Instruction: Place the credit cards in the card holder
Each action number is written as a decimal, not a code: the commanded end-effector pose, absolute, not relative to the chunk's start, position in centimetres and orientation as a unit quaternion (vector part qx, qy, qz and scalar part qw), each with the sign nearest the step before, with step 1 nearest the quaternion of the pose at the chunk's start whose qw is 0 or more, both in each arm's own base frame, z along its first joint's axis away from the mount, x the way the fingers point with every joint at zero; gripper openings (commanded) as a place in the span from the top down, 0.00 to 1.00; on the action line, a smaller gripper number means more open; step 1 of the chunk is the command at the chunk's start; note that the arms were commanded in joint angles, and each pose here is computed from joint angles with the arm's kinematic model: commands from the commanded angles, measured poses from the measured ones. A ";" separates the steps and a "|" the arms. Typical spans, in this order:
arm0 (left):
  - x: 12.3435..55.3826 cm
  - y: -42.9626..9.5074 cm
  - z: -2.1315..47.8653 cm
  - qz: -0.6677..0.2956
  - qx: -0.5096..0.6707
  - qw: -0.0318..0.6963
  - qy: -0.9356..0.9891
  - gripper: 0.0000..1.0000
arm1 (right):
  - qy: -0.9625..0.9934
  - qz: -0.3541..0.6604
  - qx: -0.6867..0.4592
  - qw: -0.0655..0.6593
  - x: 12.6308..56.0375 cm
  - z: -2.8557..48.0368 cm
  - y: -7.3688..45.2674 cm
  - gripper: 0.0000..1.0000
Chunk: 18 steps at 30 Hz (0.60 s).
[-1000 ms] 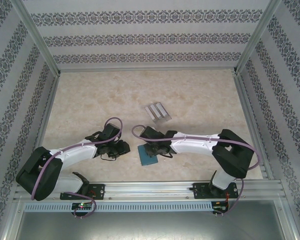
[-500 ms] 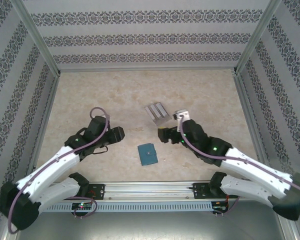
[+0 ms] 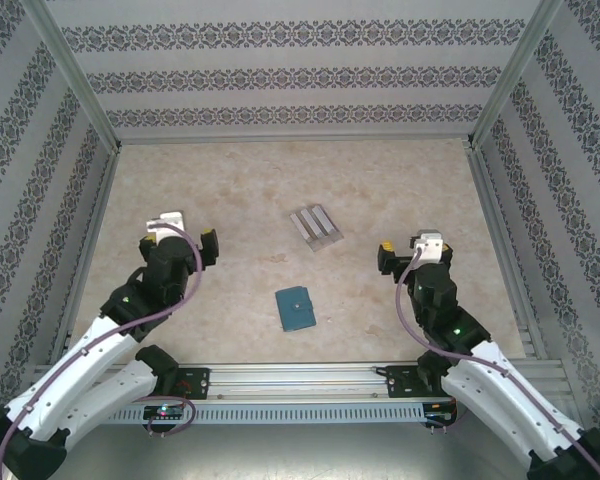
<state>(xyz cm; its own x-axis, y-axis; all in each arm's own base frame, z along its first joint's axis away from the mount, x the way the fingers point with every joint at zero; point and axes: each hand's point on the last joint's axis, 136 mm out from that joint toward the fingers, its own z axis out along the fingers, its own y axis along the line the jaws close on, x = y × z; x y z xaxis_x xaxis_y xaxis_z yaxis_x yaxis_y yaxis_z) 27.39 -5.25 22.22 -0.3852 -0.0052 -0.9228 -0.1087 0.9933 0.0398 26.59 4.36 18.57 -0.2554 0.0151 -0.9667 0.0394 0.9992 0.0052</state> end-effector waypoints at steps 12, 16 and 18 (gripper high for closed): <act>33.2 -0.6 12.8 0.067 0.027 0.581 0.811 0.01 | 0.781 0.012 0.008 0.624 34.5 13.6 1.0 0.02; 34.0 0.1 12.3 0.036 0.010 0.593 0.805 0.01 | 0.784 0.002 0.006 0.621 36.9 13.0 0.5 0.02; 34.7 0.5 12.4 0.033 0.003 0.602 0.798 0.01 | 0.789 0.011 0.030 0.613 37.6 11.7 -0.5 0.02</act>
<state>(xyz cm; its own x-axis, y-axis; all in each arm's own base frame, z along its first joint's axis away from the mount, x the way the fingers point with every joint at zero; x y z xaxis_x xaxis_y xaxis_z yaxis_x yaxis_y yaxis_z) 32.92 1.25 9.34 -0.4270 0.0938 -0.8994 -0.0711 0.9881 0.1367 35.32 -0.02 8.82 -0.3746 0.0357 -0.9265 0.0432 0.9988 0.0210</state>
